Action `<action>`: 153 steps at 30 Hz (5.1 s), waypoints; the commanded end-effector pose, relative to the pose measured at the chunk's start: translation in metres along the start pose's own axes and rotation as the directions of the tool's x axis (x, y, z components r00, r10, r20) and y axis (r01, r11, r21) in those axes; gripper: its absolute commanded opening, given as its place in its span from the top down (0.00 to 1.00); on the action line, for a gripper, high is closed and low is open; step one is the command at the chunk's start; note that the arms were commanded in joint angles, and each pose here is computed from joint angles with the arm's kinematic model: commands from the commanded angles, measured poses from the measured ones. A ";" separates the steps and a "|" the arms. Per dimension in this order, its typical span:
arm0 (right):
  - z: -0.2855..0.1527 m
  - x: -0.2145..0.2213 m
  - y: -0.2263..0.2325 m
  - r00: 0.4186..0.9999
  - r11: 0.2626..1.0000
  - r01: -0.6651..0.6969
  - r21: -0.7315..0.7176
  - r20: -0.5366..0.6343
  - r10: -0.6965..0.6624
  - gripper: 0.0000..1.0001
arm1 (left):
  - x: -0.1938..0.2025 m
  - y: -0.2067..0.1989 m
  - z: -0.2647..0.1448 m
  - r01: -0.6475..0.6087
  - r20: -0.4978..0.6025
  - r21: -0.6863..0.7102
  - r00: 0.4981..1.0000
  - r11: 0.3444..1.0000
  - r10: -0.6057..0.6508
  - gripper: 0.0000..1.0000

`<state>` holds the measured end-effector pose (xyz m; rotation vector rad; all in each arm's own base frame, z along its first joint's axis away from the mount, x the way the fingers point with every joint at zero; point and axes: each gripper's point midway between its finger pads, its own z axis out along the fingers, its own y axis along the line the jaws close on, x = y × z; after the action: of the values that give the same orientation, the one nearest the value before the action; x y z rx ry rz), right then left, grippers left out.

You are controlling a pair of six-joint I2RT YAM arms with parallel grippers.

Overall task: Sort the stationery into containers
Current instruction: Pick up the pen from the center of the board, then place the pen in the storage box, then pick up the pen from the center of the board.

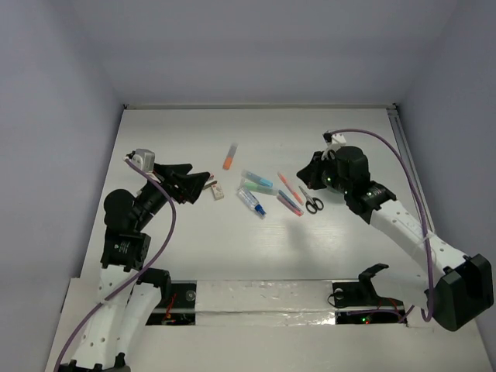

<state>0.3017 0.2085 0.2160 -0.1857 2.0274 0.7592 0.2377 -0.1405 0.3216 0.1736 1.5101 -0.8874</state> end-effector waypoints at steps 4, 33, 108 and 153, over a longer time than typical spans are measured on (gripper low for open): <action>0.014 0.009 -0.038 1.000 0.981 0.015 0.193 -0.030 -0.010 1.00 | -0.017 -0.011 -0.003 -0.059 0.043 0.024 0.997 0.998 0.058 0.33; 0.144 0.058 -0.086 0.888 0.953 0.234 0.190 -0.441 -0.130 0.53 | -0.020 -0.003 -0.006 -0.058 0.064 -0.038 0.996 0.998 0.061 0.82; 0.016 -0.158 -0.167 0.827 0.584 -0.006 0.812 0.333 -0.454 1.00 | -0.017 -0.005 -0.006 -0.056 0.061 -0.019 0.997 0.998 0.057 0.71; 0.083 0.112 -0.064 0.874 0.939 0.274 0.208 -0.462 -0.152 0.60 | -0.013 -0.005 -0.003 -0.047 0.045 -0.008 0.998 0.999 0.048 0.71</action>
<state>0.3192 0.2284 0.0696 -0.4508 2.4441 0.3901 0.2385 -0.1332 0.3152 0.1438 1.5307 -0.8314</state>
